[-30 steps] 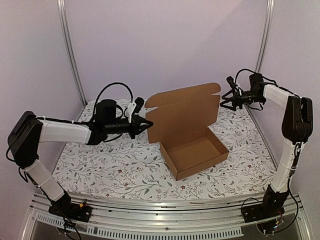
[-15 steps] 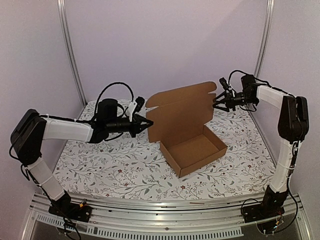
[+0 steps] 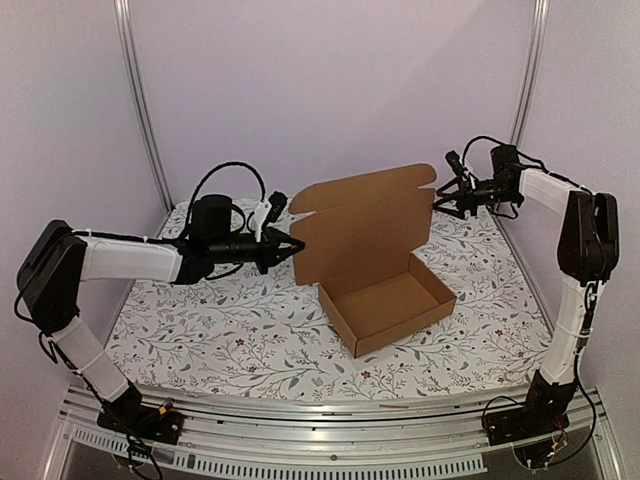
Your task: Fold the paper box
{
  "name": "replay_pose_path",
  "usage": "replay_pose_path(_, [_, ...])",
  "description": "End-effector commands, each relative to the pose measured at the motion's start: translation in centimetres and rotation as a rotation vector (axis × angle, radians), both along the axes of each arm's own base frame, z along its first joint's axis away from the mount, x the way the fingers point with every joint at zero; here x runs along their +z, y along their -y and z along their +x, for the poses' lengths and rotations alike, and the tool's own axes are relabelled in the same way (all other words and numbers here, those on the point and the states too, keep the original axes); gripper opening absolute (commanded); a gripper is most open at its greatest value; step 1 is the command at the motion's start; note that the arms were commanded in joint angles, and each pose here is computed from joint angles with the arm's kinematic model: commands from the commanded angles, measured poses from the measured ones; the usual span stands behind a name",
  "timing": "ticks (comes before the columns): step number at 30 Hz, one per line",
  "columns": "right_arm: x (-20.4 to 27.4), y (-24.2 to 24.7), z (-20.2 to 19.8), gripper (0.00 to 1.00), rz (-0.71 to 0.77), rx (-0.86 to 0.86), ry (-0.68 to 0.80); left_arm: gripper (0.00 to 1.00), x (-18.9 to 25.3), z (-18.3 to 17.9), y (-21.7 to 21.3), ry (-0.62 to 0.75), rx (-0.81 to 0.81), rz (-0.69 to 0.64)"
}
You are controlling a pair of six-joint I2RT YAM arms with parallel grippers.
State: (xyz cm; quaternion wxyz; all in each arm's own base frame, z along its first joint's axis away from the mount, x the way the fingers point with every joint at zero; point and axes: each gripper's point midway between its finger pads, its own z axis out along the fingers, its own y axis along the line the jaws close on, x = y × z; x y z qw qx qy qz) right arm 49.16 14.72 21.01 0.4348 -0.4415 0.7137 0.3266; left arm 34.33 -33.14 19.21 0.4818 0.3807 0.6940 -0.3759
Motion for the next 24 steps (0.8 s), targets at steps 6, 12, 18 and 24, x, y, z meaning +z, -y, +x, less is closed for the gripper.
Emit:
replay_pose_path(6, [-1.1, -5.2, -2.3, 0.48, 0.047, 0.126, -0.064, 0.00, 1.1, 1.0, -0.7, 0.036, 0.036, 0.003])
replay_pose_path(12, [-1.4, -5.3, -2.3, 0.28, 0.011, 0.024, -0.067, 0.00, 1.2, 3.0, -0.9, 0.014, 0.174, -0.044])
replay_pose_path(18, [-1.7, -5.9, -1.3, 0.18, -0.055, -0.198, -0.060, 0.00, 1.9, 4.1, 0.9, 0.083, 0.339, -0.039])
replay_pose_path(24, [-0.9, -6.3, -0.4, 0.09, -0.098, -0.441, -0.037, 0.00, 2.6, 5.1, 1.9, 0.116, 0.649, -0.051])
